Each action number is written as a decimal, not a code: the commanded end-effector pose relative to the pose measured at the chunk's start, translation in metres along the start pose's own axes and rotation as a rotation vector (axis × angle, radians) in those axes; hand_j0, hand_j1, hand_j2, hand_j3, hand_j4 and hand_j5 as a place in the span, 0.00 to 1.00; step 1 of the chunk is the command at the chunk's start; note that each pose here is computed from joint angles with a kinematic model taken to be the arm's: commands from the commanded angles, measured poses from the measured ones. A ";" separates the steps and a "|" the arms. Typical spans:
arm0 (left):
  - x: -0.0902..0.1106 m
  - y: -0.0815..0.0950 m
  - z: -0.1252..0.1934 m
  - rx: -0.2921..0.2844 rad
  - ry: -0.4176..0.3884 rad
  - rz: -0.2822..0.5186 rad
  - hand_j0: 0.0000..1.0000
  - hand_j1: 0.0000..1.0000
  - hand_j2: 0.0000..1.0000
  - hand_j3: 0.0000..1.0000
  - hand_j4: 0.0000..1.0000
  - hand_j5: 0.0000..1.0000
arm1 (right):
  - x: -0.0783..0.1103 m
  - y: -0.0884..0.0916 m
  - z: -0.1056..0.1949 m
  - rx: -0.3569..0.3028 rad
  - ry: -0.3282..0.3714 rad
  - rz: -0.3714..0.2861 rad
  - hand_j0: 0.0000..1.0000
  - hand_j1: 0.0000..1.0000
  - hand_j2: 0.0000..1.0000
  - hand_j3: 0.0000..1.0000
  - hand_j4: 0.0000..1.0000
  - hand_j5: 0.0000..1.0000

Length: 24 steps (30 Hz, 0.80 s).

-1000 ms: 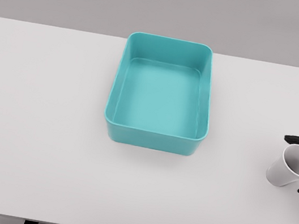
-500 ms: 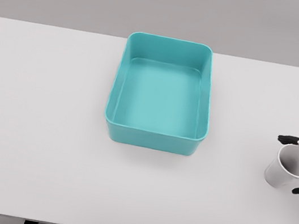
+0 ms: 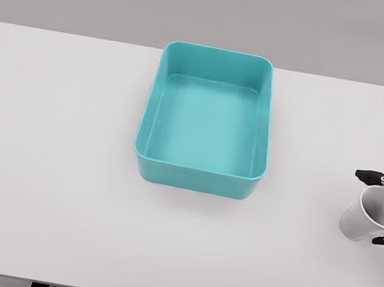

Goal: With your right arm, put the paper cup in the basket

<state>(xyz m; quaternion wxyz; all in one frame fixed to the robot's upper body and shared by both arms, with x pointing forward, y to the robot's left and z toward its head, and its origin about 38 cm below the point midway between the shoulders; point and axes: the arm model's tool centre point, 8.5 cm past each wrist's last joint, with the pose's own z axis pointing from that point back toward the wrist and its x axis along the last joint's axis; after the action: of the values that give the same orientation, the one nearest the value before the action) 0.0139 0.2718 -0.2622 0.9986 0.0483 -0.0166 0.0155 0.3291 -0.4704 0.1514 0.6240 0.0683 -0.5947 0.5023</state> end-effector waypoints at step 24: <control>0.000 0.000 0.000 0.000 -0.002 0.000 1.00 1.00 1.00 1.00 1.00 1.00 | 0.017 -0.020 -0.012 -0.124 -0.114 0.004 0.68 0.68 0.68 0.68 0.68 0.68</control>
<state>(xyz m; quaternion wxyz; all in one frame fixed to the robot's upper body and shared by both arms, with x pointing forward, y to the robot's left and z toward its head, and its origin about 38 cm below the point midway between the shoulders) 0.0140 0.2718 -0.2622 0.9986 0.0483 -0.0168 0.0155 0.3454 -0.4621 0.1677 0.5953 0.0591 -0.6486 0.4706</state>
